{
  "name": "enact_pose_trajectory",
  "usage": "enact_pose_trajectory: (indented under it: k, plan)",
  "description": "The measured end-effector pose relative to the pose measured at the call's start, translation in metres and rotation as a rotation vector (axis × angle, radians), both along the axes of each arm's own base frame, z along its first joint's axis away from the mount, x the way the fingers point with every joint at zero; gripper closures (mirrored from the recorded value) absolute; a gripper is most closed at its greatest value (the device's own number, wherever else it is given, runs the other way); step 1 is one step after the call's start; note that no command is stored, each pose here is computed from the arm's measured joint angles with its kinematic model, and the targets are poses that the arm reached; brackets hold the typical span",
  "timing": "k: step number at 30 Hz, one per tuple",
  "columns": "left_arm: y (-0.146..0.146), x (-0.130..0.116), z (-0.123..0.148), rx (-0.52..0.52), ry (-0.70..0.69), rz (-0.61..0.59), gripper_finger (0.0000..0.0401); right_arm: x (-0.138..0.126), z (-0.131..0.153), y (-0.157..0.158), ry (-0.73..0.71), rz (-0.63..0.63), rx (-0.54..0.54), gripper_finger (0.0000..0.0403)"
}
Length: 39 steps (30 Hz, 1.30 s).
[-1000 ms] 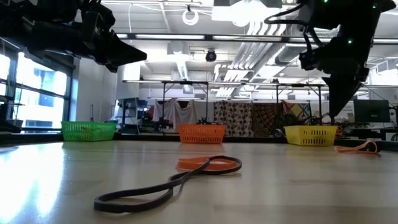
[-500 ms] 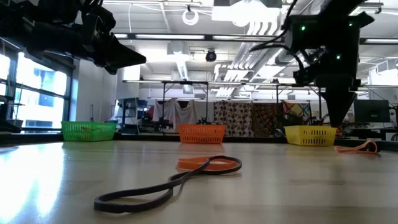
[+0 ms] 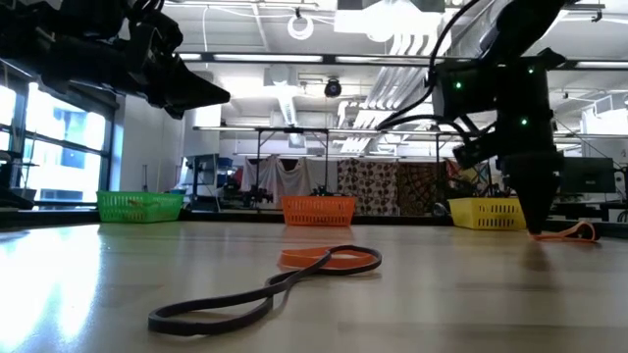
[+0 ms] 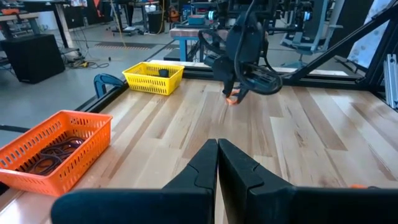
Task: Sort rubber bands into baskets
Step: Put the top orange rubber band into the green bin
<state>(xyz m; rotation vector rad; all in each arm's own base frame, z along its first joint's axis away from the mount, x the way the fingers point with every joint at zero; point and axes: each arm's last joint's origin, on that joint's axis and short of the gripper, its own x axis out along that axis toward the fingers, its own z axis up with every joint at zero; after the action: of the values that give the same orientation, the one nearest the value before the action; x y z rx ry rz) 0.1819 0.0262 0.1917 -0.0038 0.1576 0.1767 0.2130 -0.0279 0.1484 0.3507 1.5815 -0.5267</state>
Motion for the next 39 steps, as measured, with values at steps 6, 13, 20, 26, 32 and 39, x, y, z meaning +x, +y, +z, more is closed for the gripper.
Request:
enact_pose_trajectory:
  k: [6,13,20,26,32,39]
  plan:
    - [0.000,0.000,0.000,0.000,0.002,0.000,0.0398,0.001,-0.006,-0.007,0.024,0.007,0.002,0.0298]
    - [0.000,0.000,-0.001,-0.017,0.004,-0.002,0.0398,0.001,-0.006,-0.012,0.021,0.049,0.011,0.0396]
    - [-0.001,0.000,-0.001,-0.022,0.002,-0.007,0.0398,0.018,0.016,-0.006,-0.187,0.095,-0.031,0.0400]
    - [-0.007,0.003,-0.004,-0.019,0.022,-0.041,0.0398,0.041,0.046,0.002,-0.552,0.159,-0.091,0.0402]
    - [-0.014,0.018,-0.014,-0.022,0.082,-0.083,0.0364,0.057,0.060,0.012,-0.769,0.231,-0.115,0.0402]
    - [-0.019,0.037,-0.018,-0.017,0.076,-0.108,0.0314,0.031,0.044,0.015,-0.467,0.076,-0.059,0.0371]
